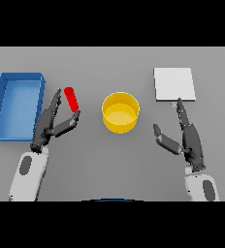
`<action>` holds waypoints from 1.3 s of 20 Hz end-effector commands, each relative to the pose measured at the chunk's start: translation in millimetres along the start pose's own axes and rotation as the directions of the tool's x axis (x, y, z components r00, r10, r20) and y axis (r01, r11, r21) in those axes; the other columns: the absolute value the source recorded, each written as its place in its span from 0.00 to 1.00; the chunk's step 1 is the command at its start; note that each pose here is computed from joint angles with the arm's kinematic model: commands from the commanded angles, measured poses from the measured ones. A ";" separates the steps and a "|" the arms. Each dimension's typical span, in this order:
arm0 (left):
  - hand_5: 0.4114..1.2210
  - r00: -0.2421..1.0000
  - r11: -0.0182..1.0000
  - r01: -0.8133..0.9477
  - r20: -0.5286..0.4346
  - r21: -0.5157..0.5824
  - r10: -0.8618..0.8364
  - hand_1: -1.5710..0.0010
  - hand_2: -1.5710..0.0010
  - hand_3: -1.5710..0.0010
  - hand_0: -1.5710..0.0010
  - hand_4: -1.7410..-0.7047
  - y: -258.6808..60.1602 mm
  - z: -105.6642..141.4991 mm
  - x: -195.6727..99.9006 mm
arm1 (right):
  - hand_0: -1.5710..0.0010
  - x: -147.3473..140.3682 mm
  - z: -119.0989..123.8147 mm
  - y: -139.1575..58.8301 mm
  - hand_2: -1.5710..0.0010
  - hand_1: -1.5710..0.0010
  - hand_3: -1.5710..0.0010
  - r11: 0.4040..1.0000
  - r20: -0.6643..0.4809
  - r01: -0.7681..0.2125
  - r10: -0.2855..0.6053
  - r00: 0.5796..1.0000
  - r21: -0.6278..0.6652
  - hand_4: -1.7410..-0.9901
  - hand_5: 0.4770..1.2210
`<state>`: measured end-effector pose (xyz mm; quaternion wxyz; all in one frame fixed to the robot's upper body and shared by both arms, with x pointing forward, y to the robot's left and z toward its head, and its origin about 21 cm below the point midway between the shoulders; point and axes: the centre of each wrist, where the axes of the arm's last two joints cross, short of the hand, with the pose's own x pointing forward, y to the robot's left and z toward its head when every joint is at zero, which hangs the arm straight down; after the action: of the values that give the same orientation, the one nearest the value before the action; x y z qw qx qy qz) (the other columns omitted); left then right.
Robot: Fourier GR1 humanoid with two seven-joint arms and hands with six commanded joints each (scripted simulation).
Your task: Pick up the red beaker and tilt it to pour out 1 green nut into yellow bowl. Pick up the yellow bowl and place it on the metallic measuring scale.
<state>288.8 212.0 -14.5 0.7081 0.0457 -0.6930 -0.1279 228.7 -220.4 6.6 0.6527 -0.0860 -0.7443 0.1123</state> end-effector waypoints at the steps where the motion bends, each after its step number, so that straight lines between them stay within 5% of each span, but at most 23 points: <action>1: 0.31 1.000 1.000 0.004 -0.008 -0.001 -0.004 1.00 1.00 1.00 1.00 0.47 -0.1 -6.6 -0.6 | 1.00 -1.5 -0.1 0.5 1.00 1.00 1.00 1.000 -0.001 -0.010 0.010 1.000 0.000 0.61 0.21; 9: 0.34 1.000 1.000 0.021 -0.019 -0.021 -0.021 1.00 1.00 1.00 1.00 0.43 -6.4 -46.4 -0.6 | 1.00 4.1 0.2 0.0 1.00 1.00 1.00 1.000 0.007 -0.006 0.006 1.000 -0.008 0.63 0.22; 22: 0.36 1.000 0.999 -0.029 -0.003 -0.027 0.029 1.00 1.00 1.00 1.00 0.38 -14.4 -78.3 -2.8 | 1.00 -0.2 2.2 -6.3 1.00 1.00 1.00 1.000 -0.010 -0.012 0.012 1.000 -0.016 0.64 0.22; 24: 0.42 0.997 0.997 -0.071 0.003 -0.001 0.071 0.91 0.88 0.92 0.92 0.32 -20.8 -82.0 -3.0 | 1.00 1.2 4.6 -3.3 1.00 1.00 1.00 1.000 -0.001 -0.006 0.006 1.000 -0.014 0.64 0.22; 26: 0.57 0.996 0.996 -0.087 -0.017 0.030 0.088 0.69 0.67 0.65 0.72 0.28 -17.6 -84.5 -5.0 | 1.00 0.8 0.5 -4.7 1.00 1.00 1.00 1.000 -0.012 -0.019 0.019 1.000 -0.017 0.64 0.23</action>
<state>370.5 186.8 -26.6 0.7191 0.0269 -0.6890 -0.0861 228.1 -224.8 8.6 0.6559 -0.0994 -0.7399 0.1116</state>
